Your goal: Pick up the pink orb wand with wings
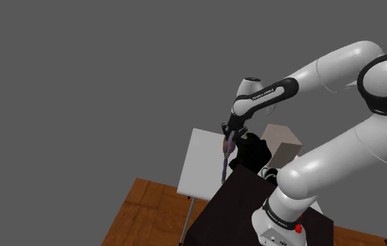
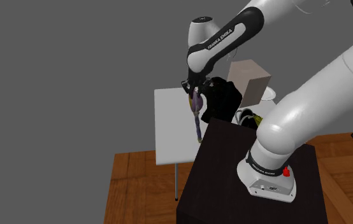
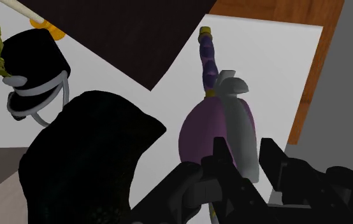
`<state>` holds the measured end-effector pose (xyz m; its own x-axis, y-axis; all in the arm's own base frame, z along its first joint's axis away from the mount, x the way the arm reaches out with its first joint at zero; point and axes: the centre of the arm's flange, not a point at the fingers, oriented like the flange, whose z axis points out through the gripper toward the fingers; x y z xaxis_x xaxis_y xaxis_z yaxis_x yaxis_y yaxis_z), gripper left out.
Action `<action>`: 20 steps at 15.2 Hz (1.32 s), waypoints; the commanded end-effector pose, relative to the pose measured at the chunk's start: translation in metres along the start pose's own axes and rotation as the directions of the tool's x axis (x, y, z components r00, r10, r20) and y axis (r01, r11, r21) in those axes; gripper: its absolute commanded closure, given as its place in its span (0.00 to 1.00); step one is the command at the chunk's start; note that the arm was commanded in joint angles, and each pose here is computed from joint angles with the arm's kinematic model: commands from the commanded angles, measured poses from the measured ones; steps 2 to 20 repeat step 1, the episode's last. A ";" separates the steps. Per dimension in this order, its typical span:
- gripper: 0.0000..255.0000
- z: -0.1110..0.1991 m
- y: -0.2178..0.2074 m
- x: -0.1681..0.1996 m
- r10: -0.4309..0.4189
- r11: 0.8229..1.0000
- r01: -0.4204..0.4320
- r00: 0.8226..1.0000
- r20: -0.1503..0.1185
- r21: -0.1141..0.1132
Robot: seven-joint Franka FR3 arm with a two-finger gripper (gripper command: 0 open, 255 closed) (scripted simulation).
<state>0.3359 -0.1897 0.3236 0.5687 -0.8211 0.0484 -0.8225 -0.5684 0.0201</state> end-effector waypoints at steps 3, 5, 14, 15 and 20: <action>1.00 -0.003 0.001 0.001 0.000 1.000 0.000 1.000 0.000 0.000; 1.00 -0.003 0.001 0.001 0.000 1.000 0.000 1.000 0.000 0.000; 1.00 -0.003 0.001 0.001 0.000 1.000 0.000 1.000 0.000 0.000; 1.00 -0.003 0.001 0.001 0.000 1.000 0.000 1.000 0.000 0.000; 1.00 -0.003 0.001 0.001 0.000 1.000 0.000 1.000 0.000 0.000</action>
